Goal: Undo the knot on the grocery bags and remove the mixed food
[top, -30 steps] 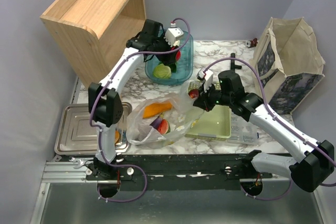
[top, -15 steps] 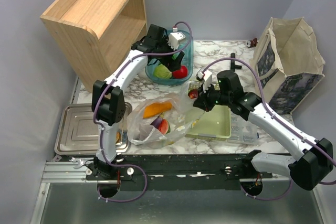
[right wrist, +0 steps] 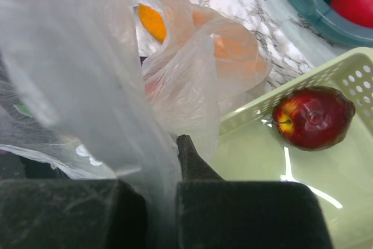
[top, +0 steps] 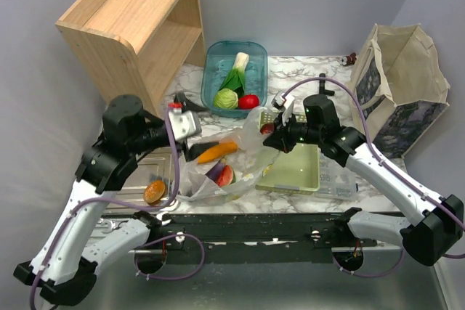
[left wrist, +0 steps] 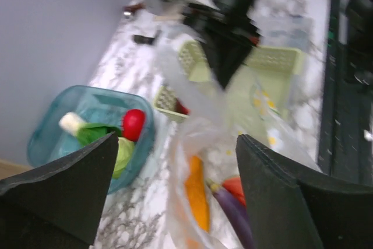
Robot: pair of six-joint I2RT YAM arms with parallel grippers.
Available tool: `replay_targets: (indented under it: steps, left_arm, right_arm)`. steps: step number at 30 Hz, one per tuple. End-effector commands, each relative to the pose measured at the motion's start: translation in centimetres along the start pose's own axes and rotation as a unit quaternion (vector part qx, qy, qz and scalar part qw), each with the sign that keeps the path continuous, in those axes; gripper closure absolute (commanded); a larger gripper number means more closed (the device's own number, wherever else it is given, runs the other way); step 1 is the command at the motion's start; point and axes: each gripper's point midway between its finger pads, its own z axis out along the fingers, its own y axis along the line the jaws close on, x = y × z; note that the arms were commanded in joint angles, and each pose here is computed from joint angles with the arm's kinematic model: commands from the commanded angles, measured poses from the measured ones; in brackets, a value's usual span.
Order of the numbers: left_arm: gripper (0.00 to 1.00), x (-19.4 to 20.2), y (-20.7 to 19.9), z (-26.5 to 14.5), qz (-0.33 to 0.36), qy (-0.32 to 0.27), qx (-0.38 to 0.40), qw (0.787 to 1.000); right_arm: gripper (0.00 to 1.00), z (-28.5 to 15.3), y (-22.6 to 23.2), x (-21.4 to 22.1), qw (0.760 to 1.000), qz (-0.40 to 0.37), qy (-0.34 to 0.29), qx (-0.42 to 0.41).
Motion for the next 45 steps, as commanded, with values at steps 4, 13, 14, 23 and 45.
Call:
replay_targets:
  steps: [4,13,14,23,45]
  left_arm:
    - [0.34,13.7,-11.2,-0.4,-0.030,0.196,0.172,0.965]
    - [0.50,26.7,-16.3,-5.0,0.037,0.389,0.248,0.886]
    - [0.49,27.8,-16.3,-5.4,0.054,0.401,0.250,0.880]
    - [0.29,25.5,-13.6,-2.6,0.047,0.352,0.148,0.923]
    - [0.48,33.6,-12.6,0.5,0.035,0.478,0.126,0.869]
  right_arm:
    - [0.99,-0.4,2.7,0.9,0.998,0.009,0.002,-0.066]
    - [0.99,-0.6,3.5,3.6,0.995,0.024,0.037,-0.084]
    - [0.99,-0.6,3.5,4.0,0.995,0.027,0.040,-0.084]
    - [0.99,-0.1,3.6,4.2,0.994,0.039,0.040,-0.092]
    - [0.99,1.1,1.9,3.1,0.997,0.034,0.037,-0.057]
